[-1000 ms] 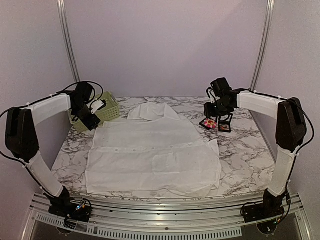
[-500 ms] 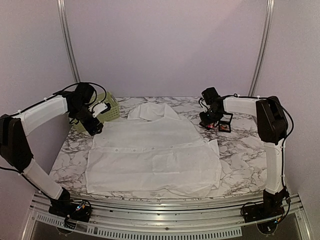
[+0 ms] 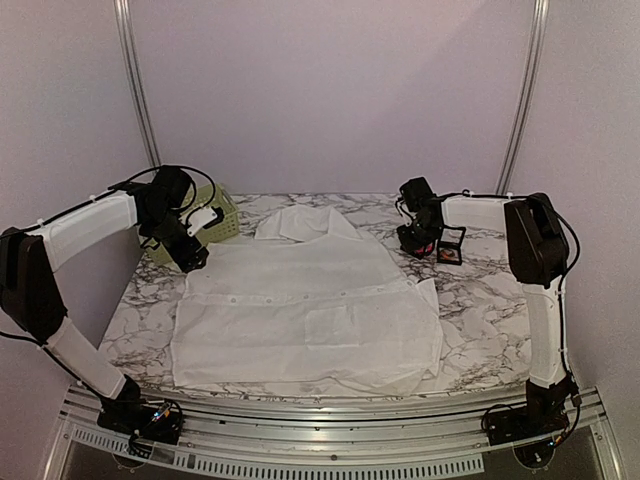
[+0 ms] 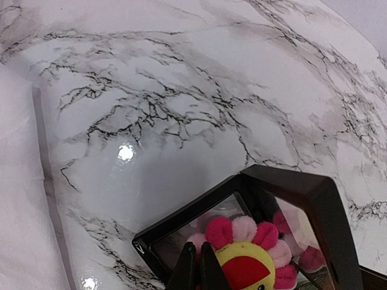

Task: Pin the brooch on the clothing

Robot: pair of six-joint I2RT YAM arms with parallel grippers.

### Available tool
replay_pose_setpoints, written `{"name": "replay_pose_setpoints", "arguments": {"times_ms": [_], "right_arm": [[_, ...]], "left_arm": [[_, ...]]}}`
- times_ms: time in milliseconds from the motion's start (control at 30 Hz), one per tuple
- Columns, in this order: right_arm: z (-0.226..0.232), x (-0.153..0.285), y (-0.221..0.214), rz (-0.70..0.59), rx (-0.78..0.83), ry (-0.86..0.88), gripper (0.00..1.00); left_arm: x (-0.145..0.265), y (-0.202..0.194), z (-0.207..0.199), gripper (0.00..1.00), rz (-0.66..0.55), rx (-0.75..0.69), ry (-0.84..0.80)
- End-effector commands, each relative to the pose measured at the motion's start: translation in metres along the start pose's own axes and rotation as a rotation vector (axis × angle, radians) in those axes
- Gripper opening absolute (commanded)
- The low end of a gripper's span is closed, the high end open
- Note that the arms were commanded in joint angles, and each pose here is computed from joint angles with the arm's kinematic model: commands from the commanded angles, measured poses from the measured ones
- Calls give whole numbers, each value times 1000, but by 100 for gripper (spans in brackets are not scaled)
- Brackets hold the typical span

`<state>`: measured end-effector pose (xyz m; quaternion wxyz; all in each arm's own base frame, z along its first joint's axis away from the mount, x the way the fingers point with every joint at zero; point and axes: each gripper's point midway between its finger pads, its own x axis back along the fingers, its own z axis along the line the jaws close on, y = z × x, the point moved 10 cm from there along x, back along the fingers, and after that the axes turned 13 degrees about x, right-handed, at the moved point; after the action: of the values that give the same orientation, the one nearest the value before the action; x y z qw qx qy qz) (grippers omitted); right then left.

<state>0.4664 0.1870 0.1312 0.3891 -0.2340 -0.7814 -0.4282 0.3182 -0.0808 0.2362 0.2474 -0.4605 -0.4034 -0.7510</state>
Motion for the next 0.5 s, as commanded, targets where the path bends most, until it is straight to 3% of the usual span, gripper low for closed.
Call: {"name": "replay_pose_setpoints", "arguments": {"times_ms": [0,467], "right_arm": [[2,-1,-6,41,2,23,0],[-18,70,16,-118,-19,50,0]], "left_arm": [[-5,-3,-7,85,23,-10,-21],[1,-2,-8,86,9,-20,-21]]}}
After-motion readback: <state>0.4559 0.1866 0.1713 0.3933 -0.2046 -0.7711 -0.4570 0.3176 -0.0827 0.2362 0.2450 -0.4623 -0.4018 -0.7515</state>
